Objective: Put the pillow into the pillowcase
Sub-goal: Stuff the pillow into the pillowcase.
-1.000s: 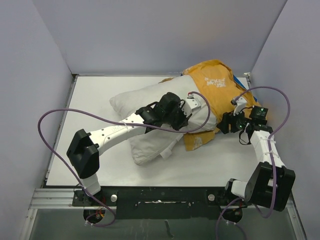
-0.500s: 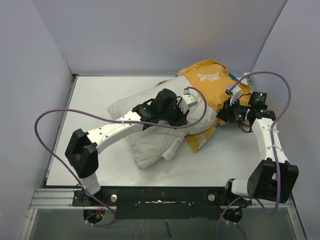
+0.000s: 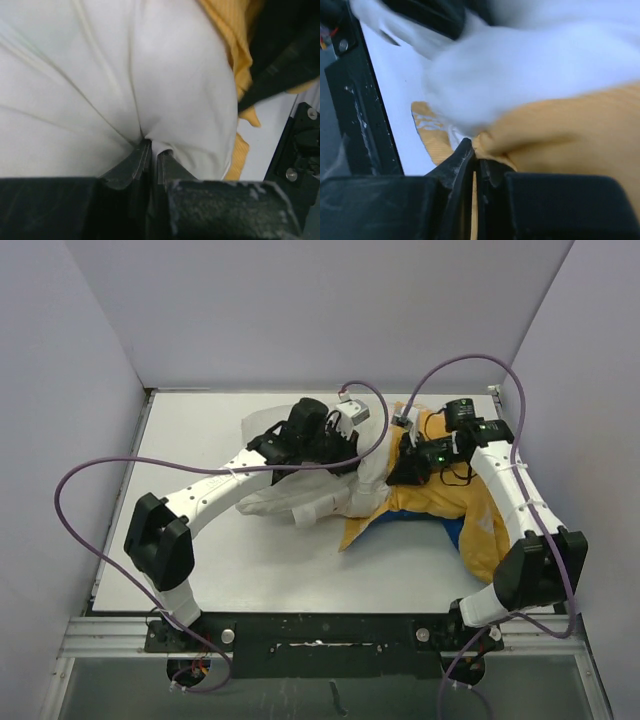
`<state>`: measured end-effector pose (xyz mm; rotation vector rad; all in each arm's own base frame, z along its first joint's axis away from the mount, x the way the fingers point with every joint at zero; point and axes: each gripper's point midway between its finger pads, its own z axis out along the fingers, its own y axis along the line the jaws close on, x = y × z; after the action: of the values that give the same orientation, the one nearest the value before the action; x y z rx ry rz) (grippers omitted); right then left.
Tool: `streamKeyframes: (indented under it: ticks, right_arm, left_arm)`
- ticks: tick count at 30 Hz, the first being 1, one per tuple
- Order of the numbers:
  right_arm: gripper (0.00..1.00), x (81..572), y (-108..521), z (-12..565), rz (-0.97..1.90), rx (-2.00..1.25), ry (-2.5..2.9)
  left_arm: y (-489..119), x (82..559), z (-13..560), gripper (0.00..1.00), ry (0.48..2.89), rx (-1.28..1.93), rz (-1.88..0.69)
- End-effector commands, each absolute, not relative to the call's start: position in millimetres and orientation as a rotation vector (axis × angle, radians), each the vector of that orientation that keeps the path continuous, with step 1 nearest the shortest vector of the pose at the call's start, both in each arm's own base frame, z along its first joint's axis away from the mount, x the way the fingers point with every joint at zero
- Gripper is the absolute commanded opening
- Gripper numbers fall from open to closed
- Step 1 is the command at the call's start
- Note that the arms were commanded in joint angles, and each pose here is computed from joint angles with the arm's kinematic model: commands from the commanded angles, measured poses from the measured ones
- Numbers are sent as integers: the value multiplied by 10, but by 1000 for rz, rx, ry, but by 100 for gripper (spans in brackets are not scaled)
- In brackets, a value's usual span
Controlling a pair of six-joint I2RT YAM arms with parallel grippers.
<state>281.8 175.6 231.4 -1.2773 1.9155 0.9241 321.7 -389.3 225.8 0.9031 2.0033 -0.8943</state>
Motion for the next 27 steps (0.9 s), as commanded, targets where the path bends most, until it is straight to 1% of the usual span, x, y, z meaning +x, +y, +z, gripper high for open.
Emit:
streamKeyframes:
  ticks: [1, 4, 8, 10, 12, 14, 15, 16, 17, 20, 22, 24, 27]
  right_arm:
    - [0, 3441, 1213, 2279, 899, -859, 2006]
    - [0, 3405, 1153, 2666, 856, -926, 1868]
    - [0, 3079, 1577, 3534, 886, -1161, 1537]
    - [0, 2857, 1929, 3754, 944, -1284, 1422]
    - [0, 2663, 2197, 3810, 1051, -1352, 1344]
    - [0, 2577, 2274, 3661, 1160, -1359, 1332]
    - [0, 2639, 2249, 3489, 1131, -1351, 1393]
    - [0, 2723, 2192, 3240, 1069, -1349, 1487]
    - [0, 2846, 2077, 2936, 948, -1364, 1606]
    - [1, 3142, 1459, 2080, 625, -1318, 1992]
    - [3, 3109, 1140, 1822, 639, -1227, 2106]
    - [17, 3024, 992, 1790, 665, -1189, 2112]
    - [43, 2839, 971, 2035, 705, -1181, 2007]
  left_arm:
    - [-4241, 2805, 2892, 0, 1744, 929, -1197]
    - [-4223, 2468, 3164, 0, 1652, 989, -1285]
    - [-4241, 2020, 3730, 0, 1487, 1081, -1290]
    - [-4236, 1956, 3866, 0, 1456, 1081, -1281]
    - [-4221, 2040, 3792, 0, 1489, 1056, -1247]
    - [-4159, 2280, 3533, 0, 1573, 1005, -1193]
    - [-4108, 2428, 3358, 0, 1627, 965, -1181]
    - [-4040, 2581, 3162, 0, 1686, 919, -1163]
    - [-3957, 2739, 2960, 0, 1738, 872, -1126]
    - [-3703, 3103, 2338, 0, 1887, 733, -1003]
    - [-3670, 3122, 2096, 0, 1928, 687, -1017]
    - [-3693, 3112, 1996, 0, 1943, 667, -1037]
    - [-3734, 3093, 1930, 0, 1956, 640, -1078]
